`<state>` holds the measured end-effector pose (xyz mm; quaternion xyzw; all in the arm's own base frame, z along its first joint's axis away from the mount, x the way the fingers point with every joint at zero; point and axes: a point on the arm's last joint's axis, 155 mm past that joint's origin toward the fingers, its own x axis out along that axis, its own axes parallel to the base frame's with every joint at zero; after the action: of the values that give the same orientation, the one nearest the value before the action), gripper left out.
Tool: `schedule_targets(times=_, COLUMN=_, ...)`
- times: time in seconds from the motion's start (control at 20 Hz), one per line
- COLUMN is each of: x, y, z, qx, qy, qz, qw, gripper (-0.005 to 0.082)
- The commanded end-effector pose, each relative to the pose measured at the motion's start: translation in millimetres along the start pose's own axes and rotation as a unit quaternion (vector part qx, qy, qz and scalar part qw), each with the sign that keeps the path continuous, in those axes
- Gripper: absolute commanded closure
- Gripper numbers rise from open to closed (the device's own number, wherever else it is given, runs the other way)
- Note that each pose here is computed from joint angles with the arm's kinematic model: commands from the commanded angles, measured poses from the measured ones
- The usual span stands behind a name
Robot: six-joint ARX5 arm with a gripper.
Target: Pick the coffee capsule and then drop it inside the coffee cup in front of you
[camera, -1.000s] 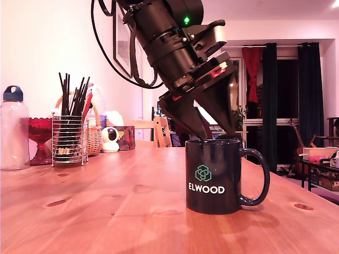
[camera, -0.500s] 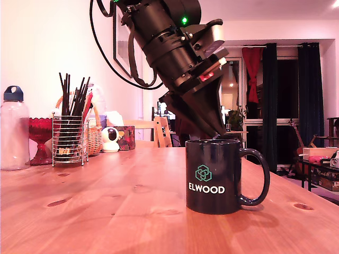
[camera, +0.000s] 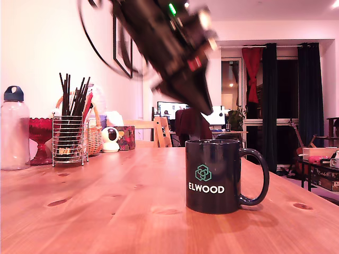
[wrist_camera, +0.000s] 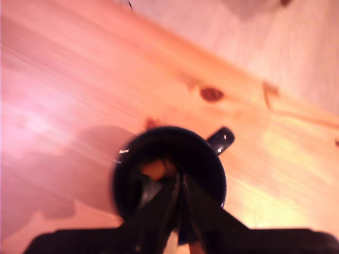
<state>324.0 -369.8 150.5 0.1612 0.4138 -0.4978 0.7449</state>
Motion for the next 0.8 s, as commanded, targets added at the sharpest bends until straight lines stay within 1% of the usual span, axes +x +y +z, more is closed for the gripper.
schedule_targets(times=0.0, x=-14, y=6, z=4, qx=-0.009, qy=-0.015, qz=0.008, qw=0.9998, gripper=0.0789)
schedule_targets(times=0.2, x=-29, y=22, z=0, qx=-0.028, qy=-0.025, qz=0.022, qw=0.999, gripper=0.0789)
schedule_targets(times=0.3, x=-34, y=28, z=-4, qx=-0.033, qy=-0.034, qz=0.03, qw=0.9984, gripper=0.0789)
schedule_targets(times=0.5, x=-42, y=45, z=-24, qx=-0.06, qy=-0.048, qz=0.048, qw=0.9959, gripper=0.0789)
schedule_targets(times=0.65, x=-52, y=65, z=-43, qx=-0.088, qy=-0.063, qz=0.069, qw=0.9918, gripper=0.0789)
schedule_targets(times=0.75, x=-60, y=79, z=-58, qx=-0.113, qy=-0.071, qz=0.084, qw=0.9876, gripper=0.0789)
